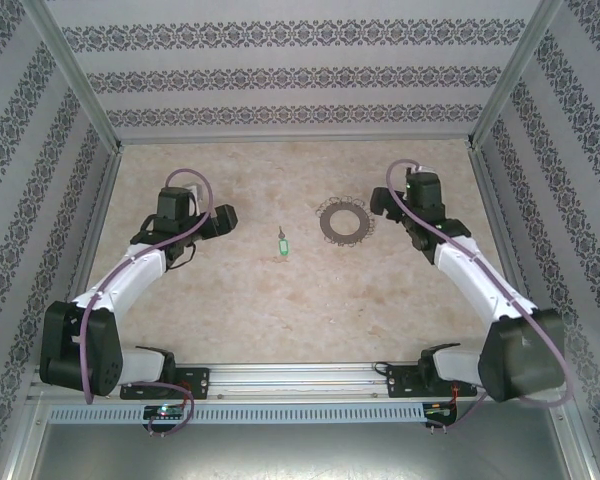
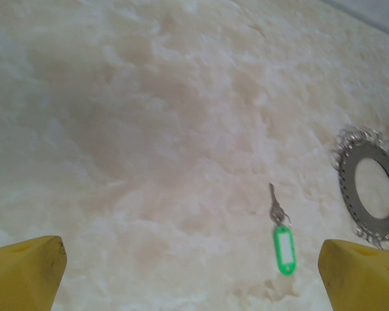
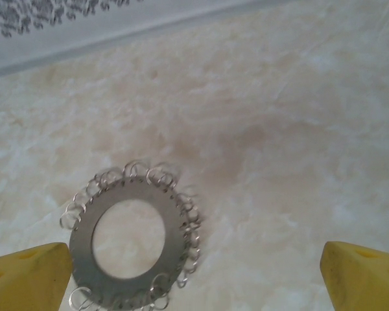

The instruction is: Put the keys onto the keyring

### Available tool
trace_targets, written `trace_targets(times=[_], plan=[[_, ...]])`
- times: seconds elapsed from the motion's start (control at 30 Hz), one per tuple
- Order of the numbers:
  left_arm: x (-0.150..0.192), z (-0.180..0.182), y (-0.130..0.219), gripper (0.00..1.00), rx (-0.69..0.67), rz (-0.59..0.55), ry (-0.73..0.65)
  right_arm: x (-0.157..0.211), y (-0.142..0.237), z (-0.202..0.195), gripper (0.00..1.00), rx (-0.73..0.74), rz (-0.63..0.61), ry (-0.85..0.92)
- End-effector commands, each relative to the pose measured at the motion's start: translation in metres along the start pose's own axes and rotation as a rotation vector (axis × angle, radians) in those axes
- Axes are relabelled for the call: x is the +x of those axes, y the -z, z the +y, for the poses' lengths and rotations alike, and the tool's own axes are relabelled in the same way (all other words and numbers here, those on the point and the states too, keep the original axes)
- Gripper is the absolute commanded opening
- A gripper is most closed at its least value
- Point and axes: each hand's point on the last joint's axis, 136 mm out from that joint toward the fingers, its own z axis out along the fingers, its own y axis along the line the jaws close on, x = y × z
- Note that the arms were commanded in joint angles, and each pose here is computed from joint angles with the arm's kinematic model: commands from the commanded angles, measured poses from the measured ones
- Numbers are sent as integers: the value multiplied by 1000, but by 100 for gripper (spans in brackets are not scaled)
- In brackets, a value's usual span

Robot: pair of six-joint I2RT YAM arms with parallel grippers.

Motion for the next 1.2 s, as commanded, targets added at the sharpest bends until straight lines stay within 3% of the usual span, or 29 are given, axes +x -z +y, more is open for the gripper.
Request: trace_targets(times=[0.0, 0.23, 0.6, 0.87, 1.03, 1.17], plan=[[3, -21, 1, 100, 28, 50, 6, 20, -3, 12, 98, 3, 122, -46], [20, -37, -11, 100, -73, 213, -47, 18, -34, 33, 98, 23, 226, 16], [10, -61, -17, 100, -162, 288, -21, 37, -106, 85, 98, -127, 462, 110], [12, -81, -33, 100, -94, 331, -13, 60, -109, 131, 97, -208, 576, 237], [17, -80, -36, 100, -49, 391, -34, 80, -116, 151, 89, -215, 666, 261], [21, -64, -44, 100, -15, 438, 32, 88, -122, 150, 80, -156, 696, 313]])
